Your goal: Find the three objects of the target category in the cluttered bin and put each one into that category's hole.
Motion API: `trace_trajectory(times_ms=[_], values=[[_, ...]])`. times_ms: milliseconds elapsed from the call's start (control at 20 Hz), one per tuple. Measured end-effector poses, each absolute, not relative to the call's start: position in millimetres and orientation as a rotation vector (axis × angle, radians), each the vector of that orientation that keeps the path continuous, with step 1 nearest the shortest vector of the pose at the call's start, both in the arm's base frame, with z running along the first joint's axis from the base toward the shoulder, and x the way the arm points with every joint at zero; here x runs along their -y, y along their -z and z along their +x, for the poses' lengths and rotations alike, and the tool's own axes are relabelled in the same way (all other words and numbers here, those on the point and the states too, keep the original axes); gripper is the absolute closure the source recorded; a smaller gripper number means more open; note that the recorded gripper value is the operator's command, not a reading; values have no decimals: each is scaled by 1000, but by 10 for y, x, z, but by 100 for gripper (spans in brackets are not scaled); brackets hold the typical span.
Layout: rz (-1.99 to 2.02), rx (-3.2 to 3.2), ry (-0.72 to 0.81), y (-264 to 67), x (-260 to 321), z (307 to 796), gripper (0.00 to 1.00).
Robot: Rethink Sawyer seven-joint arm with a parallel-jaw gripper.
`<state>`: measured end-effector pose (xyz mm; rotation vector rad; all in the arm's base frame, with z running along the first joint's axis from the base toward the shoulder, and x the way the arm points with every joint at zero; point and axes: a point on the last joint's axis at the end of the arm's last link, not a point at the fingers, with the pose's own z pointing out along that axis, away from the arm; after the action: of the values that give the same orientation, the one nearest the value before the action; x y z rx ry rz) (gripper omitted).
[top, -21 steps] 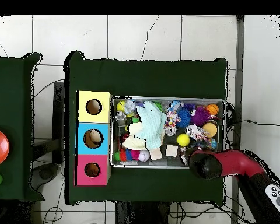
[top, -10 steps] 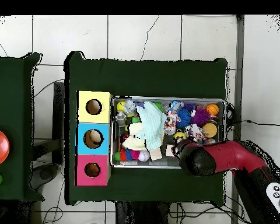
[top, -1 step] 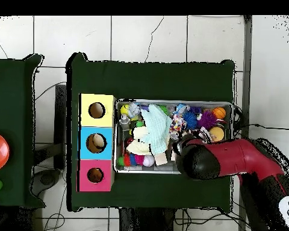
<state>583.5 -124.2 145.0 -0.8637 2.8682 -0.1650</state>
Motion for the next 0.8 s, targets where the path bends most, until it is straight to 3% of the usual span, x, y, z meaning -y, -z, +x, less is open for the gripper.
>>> trace_trajectory(times_ms=[350,800], values=[[-958,-2826,206,-1747,639,5879,100],[-1109,-2806,184,-1543,-348,5391,100]])
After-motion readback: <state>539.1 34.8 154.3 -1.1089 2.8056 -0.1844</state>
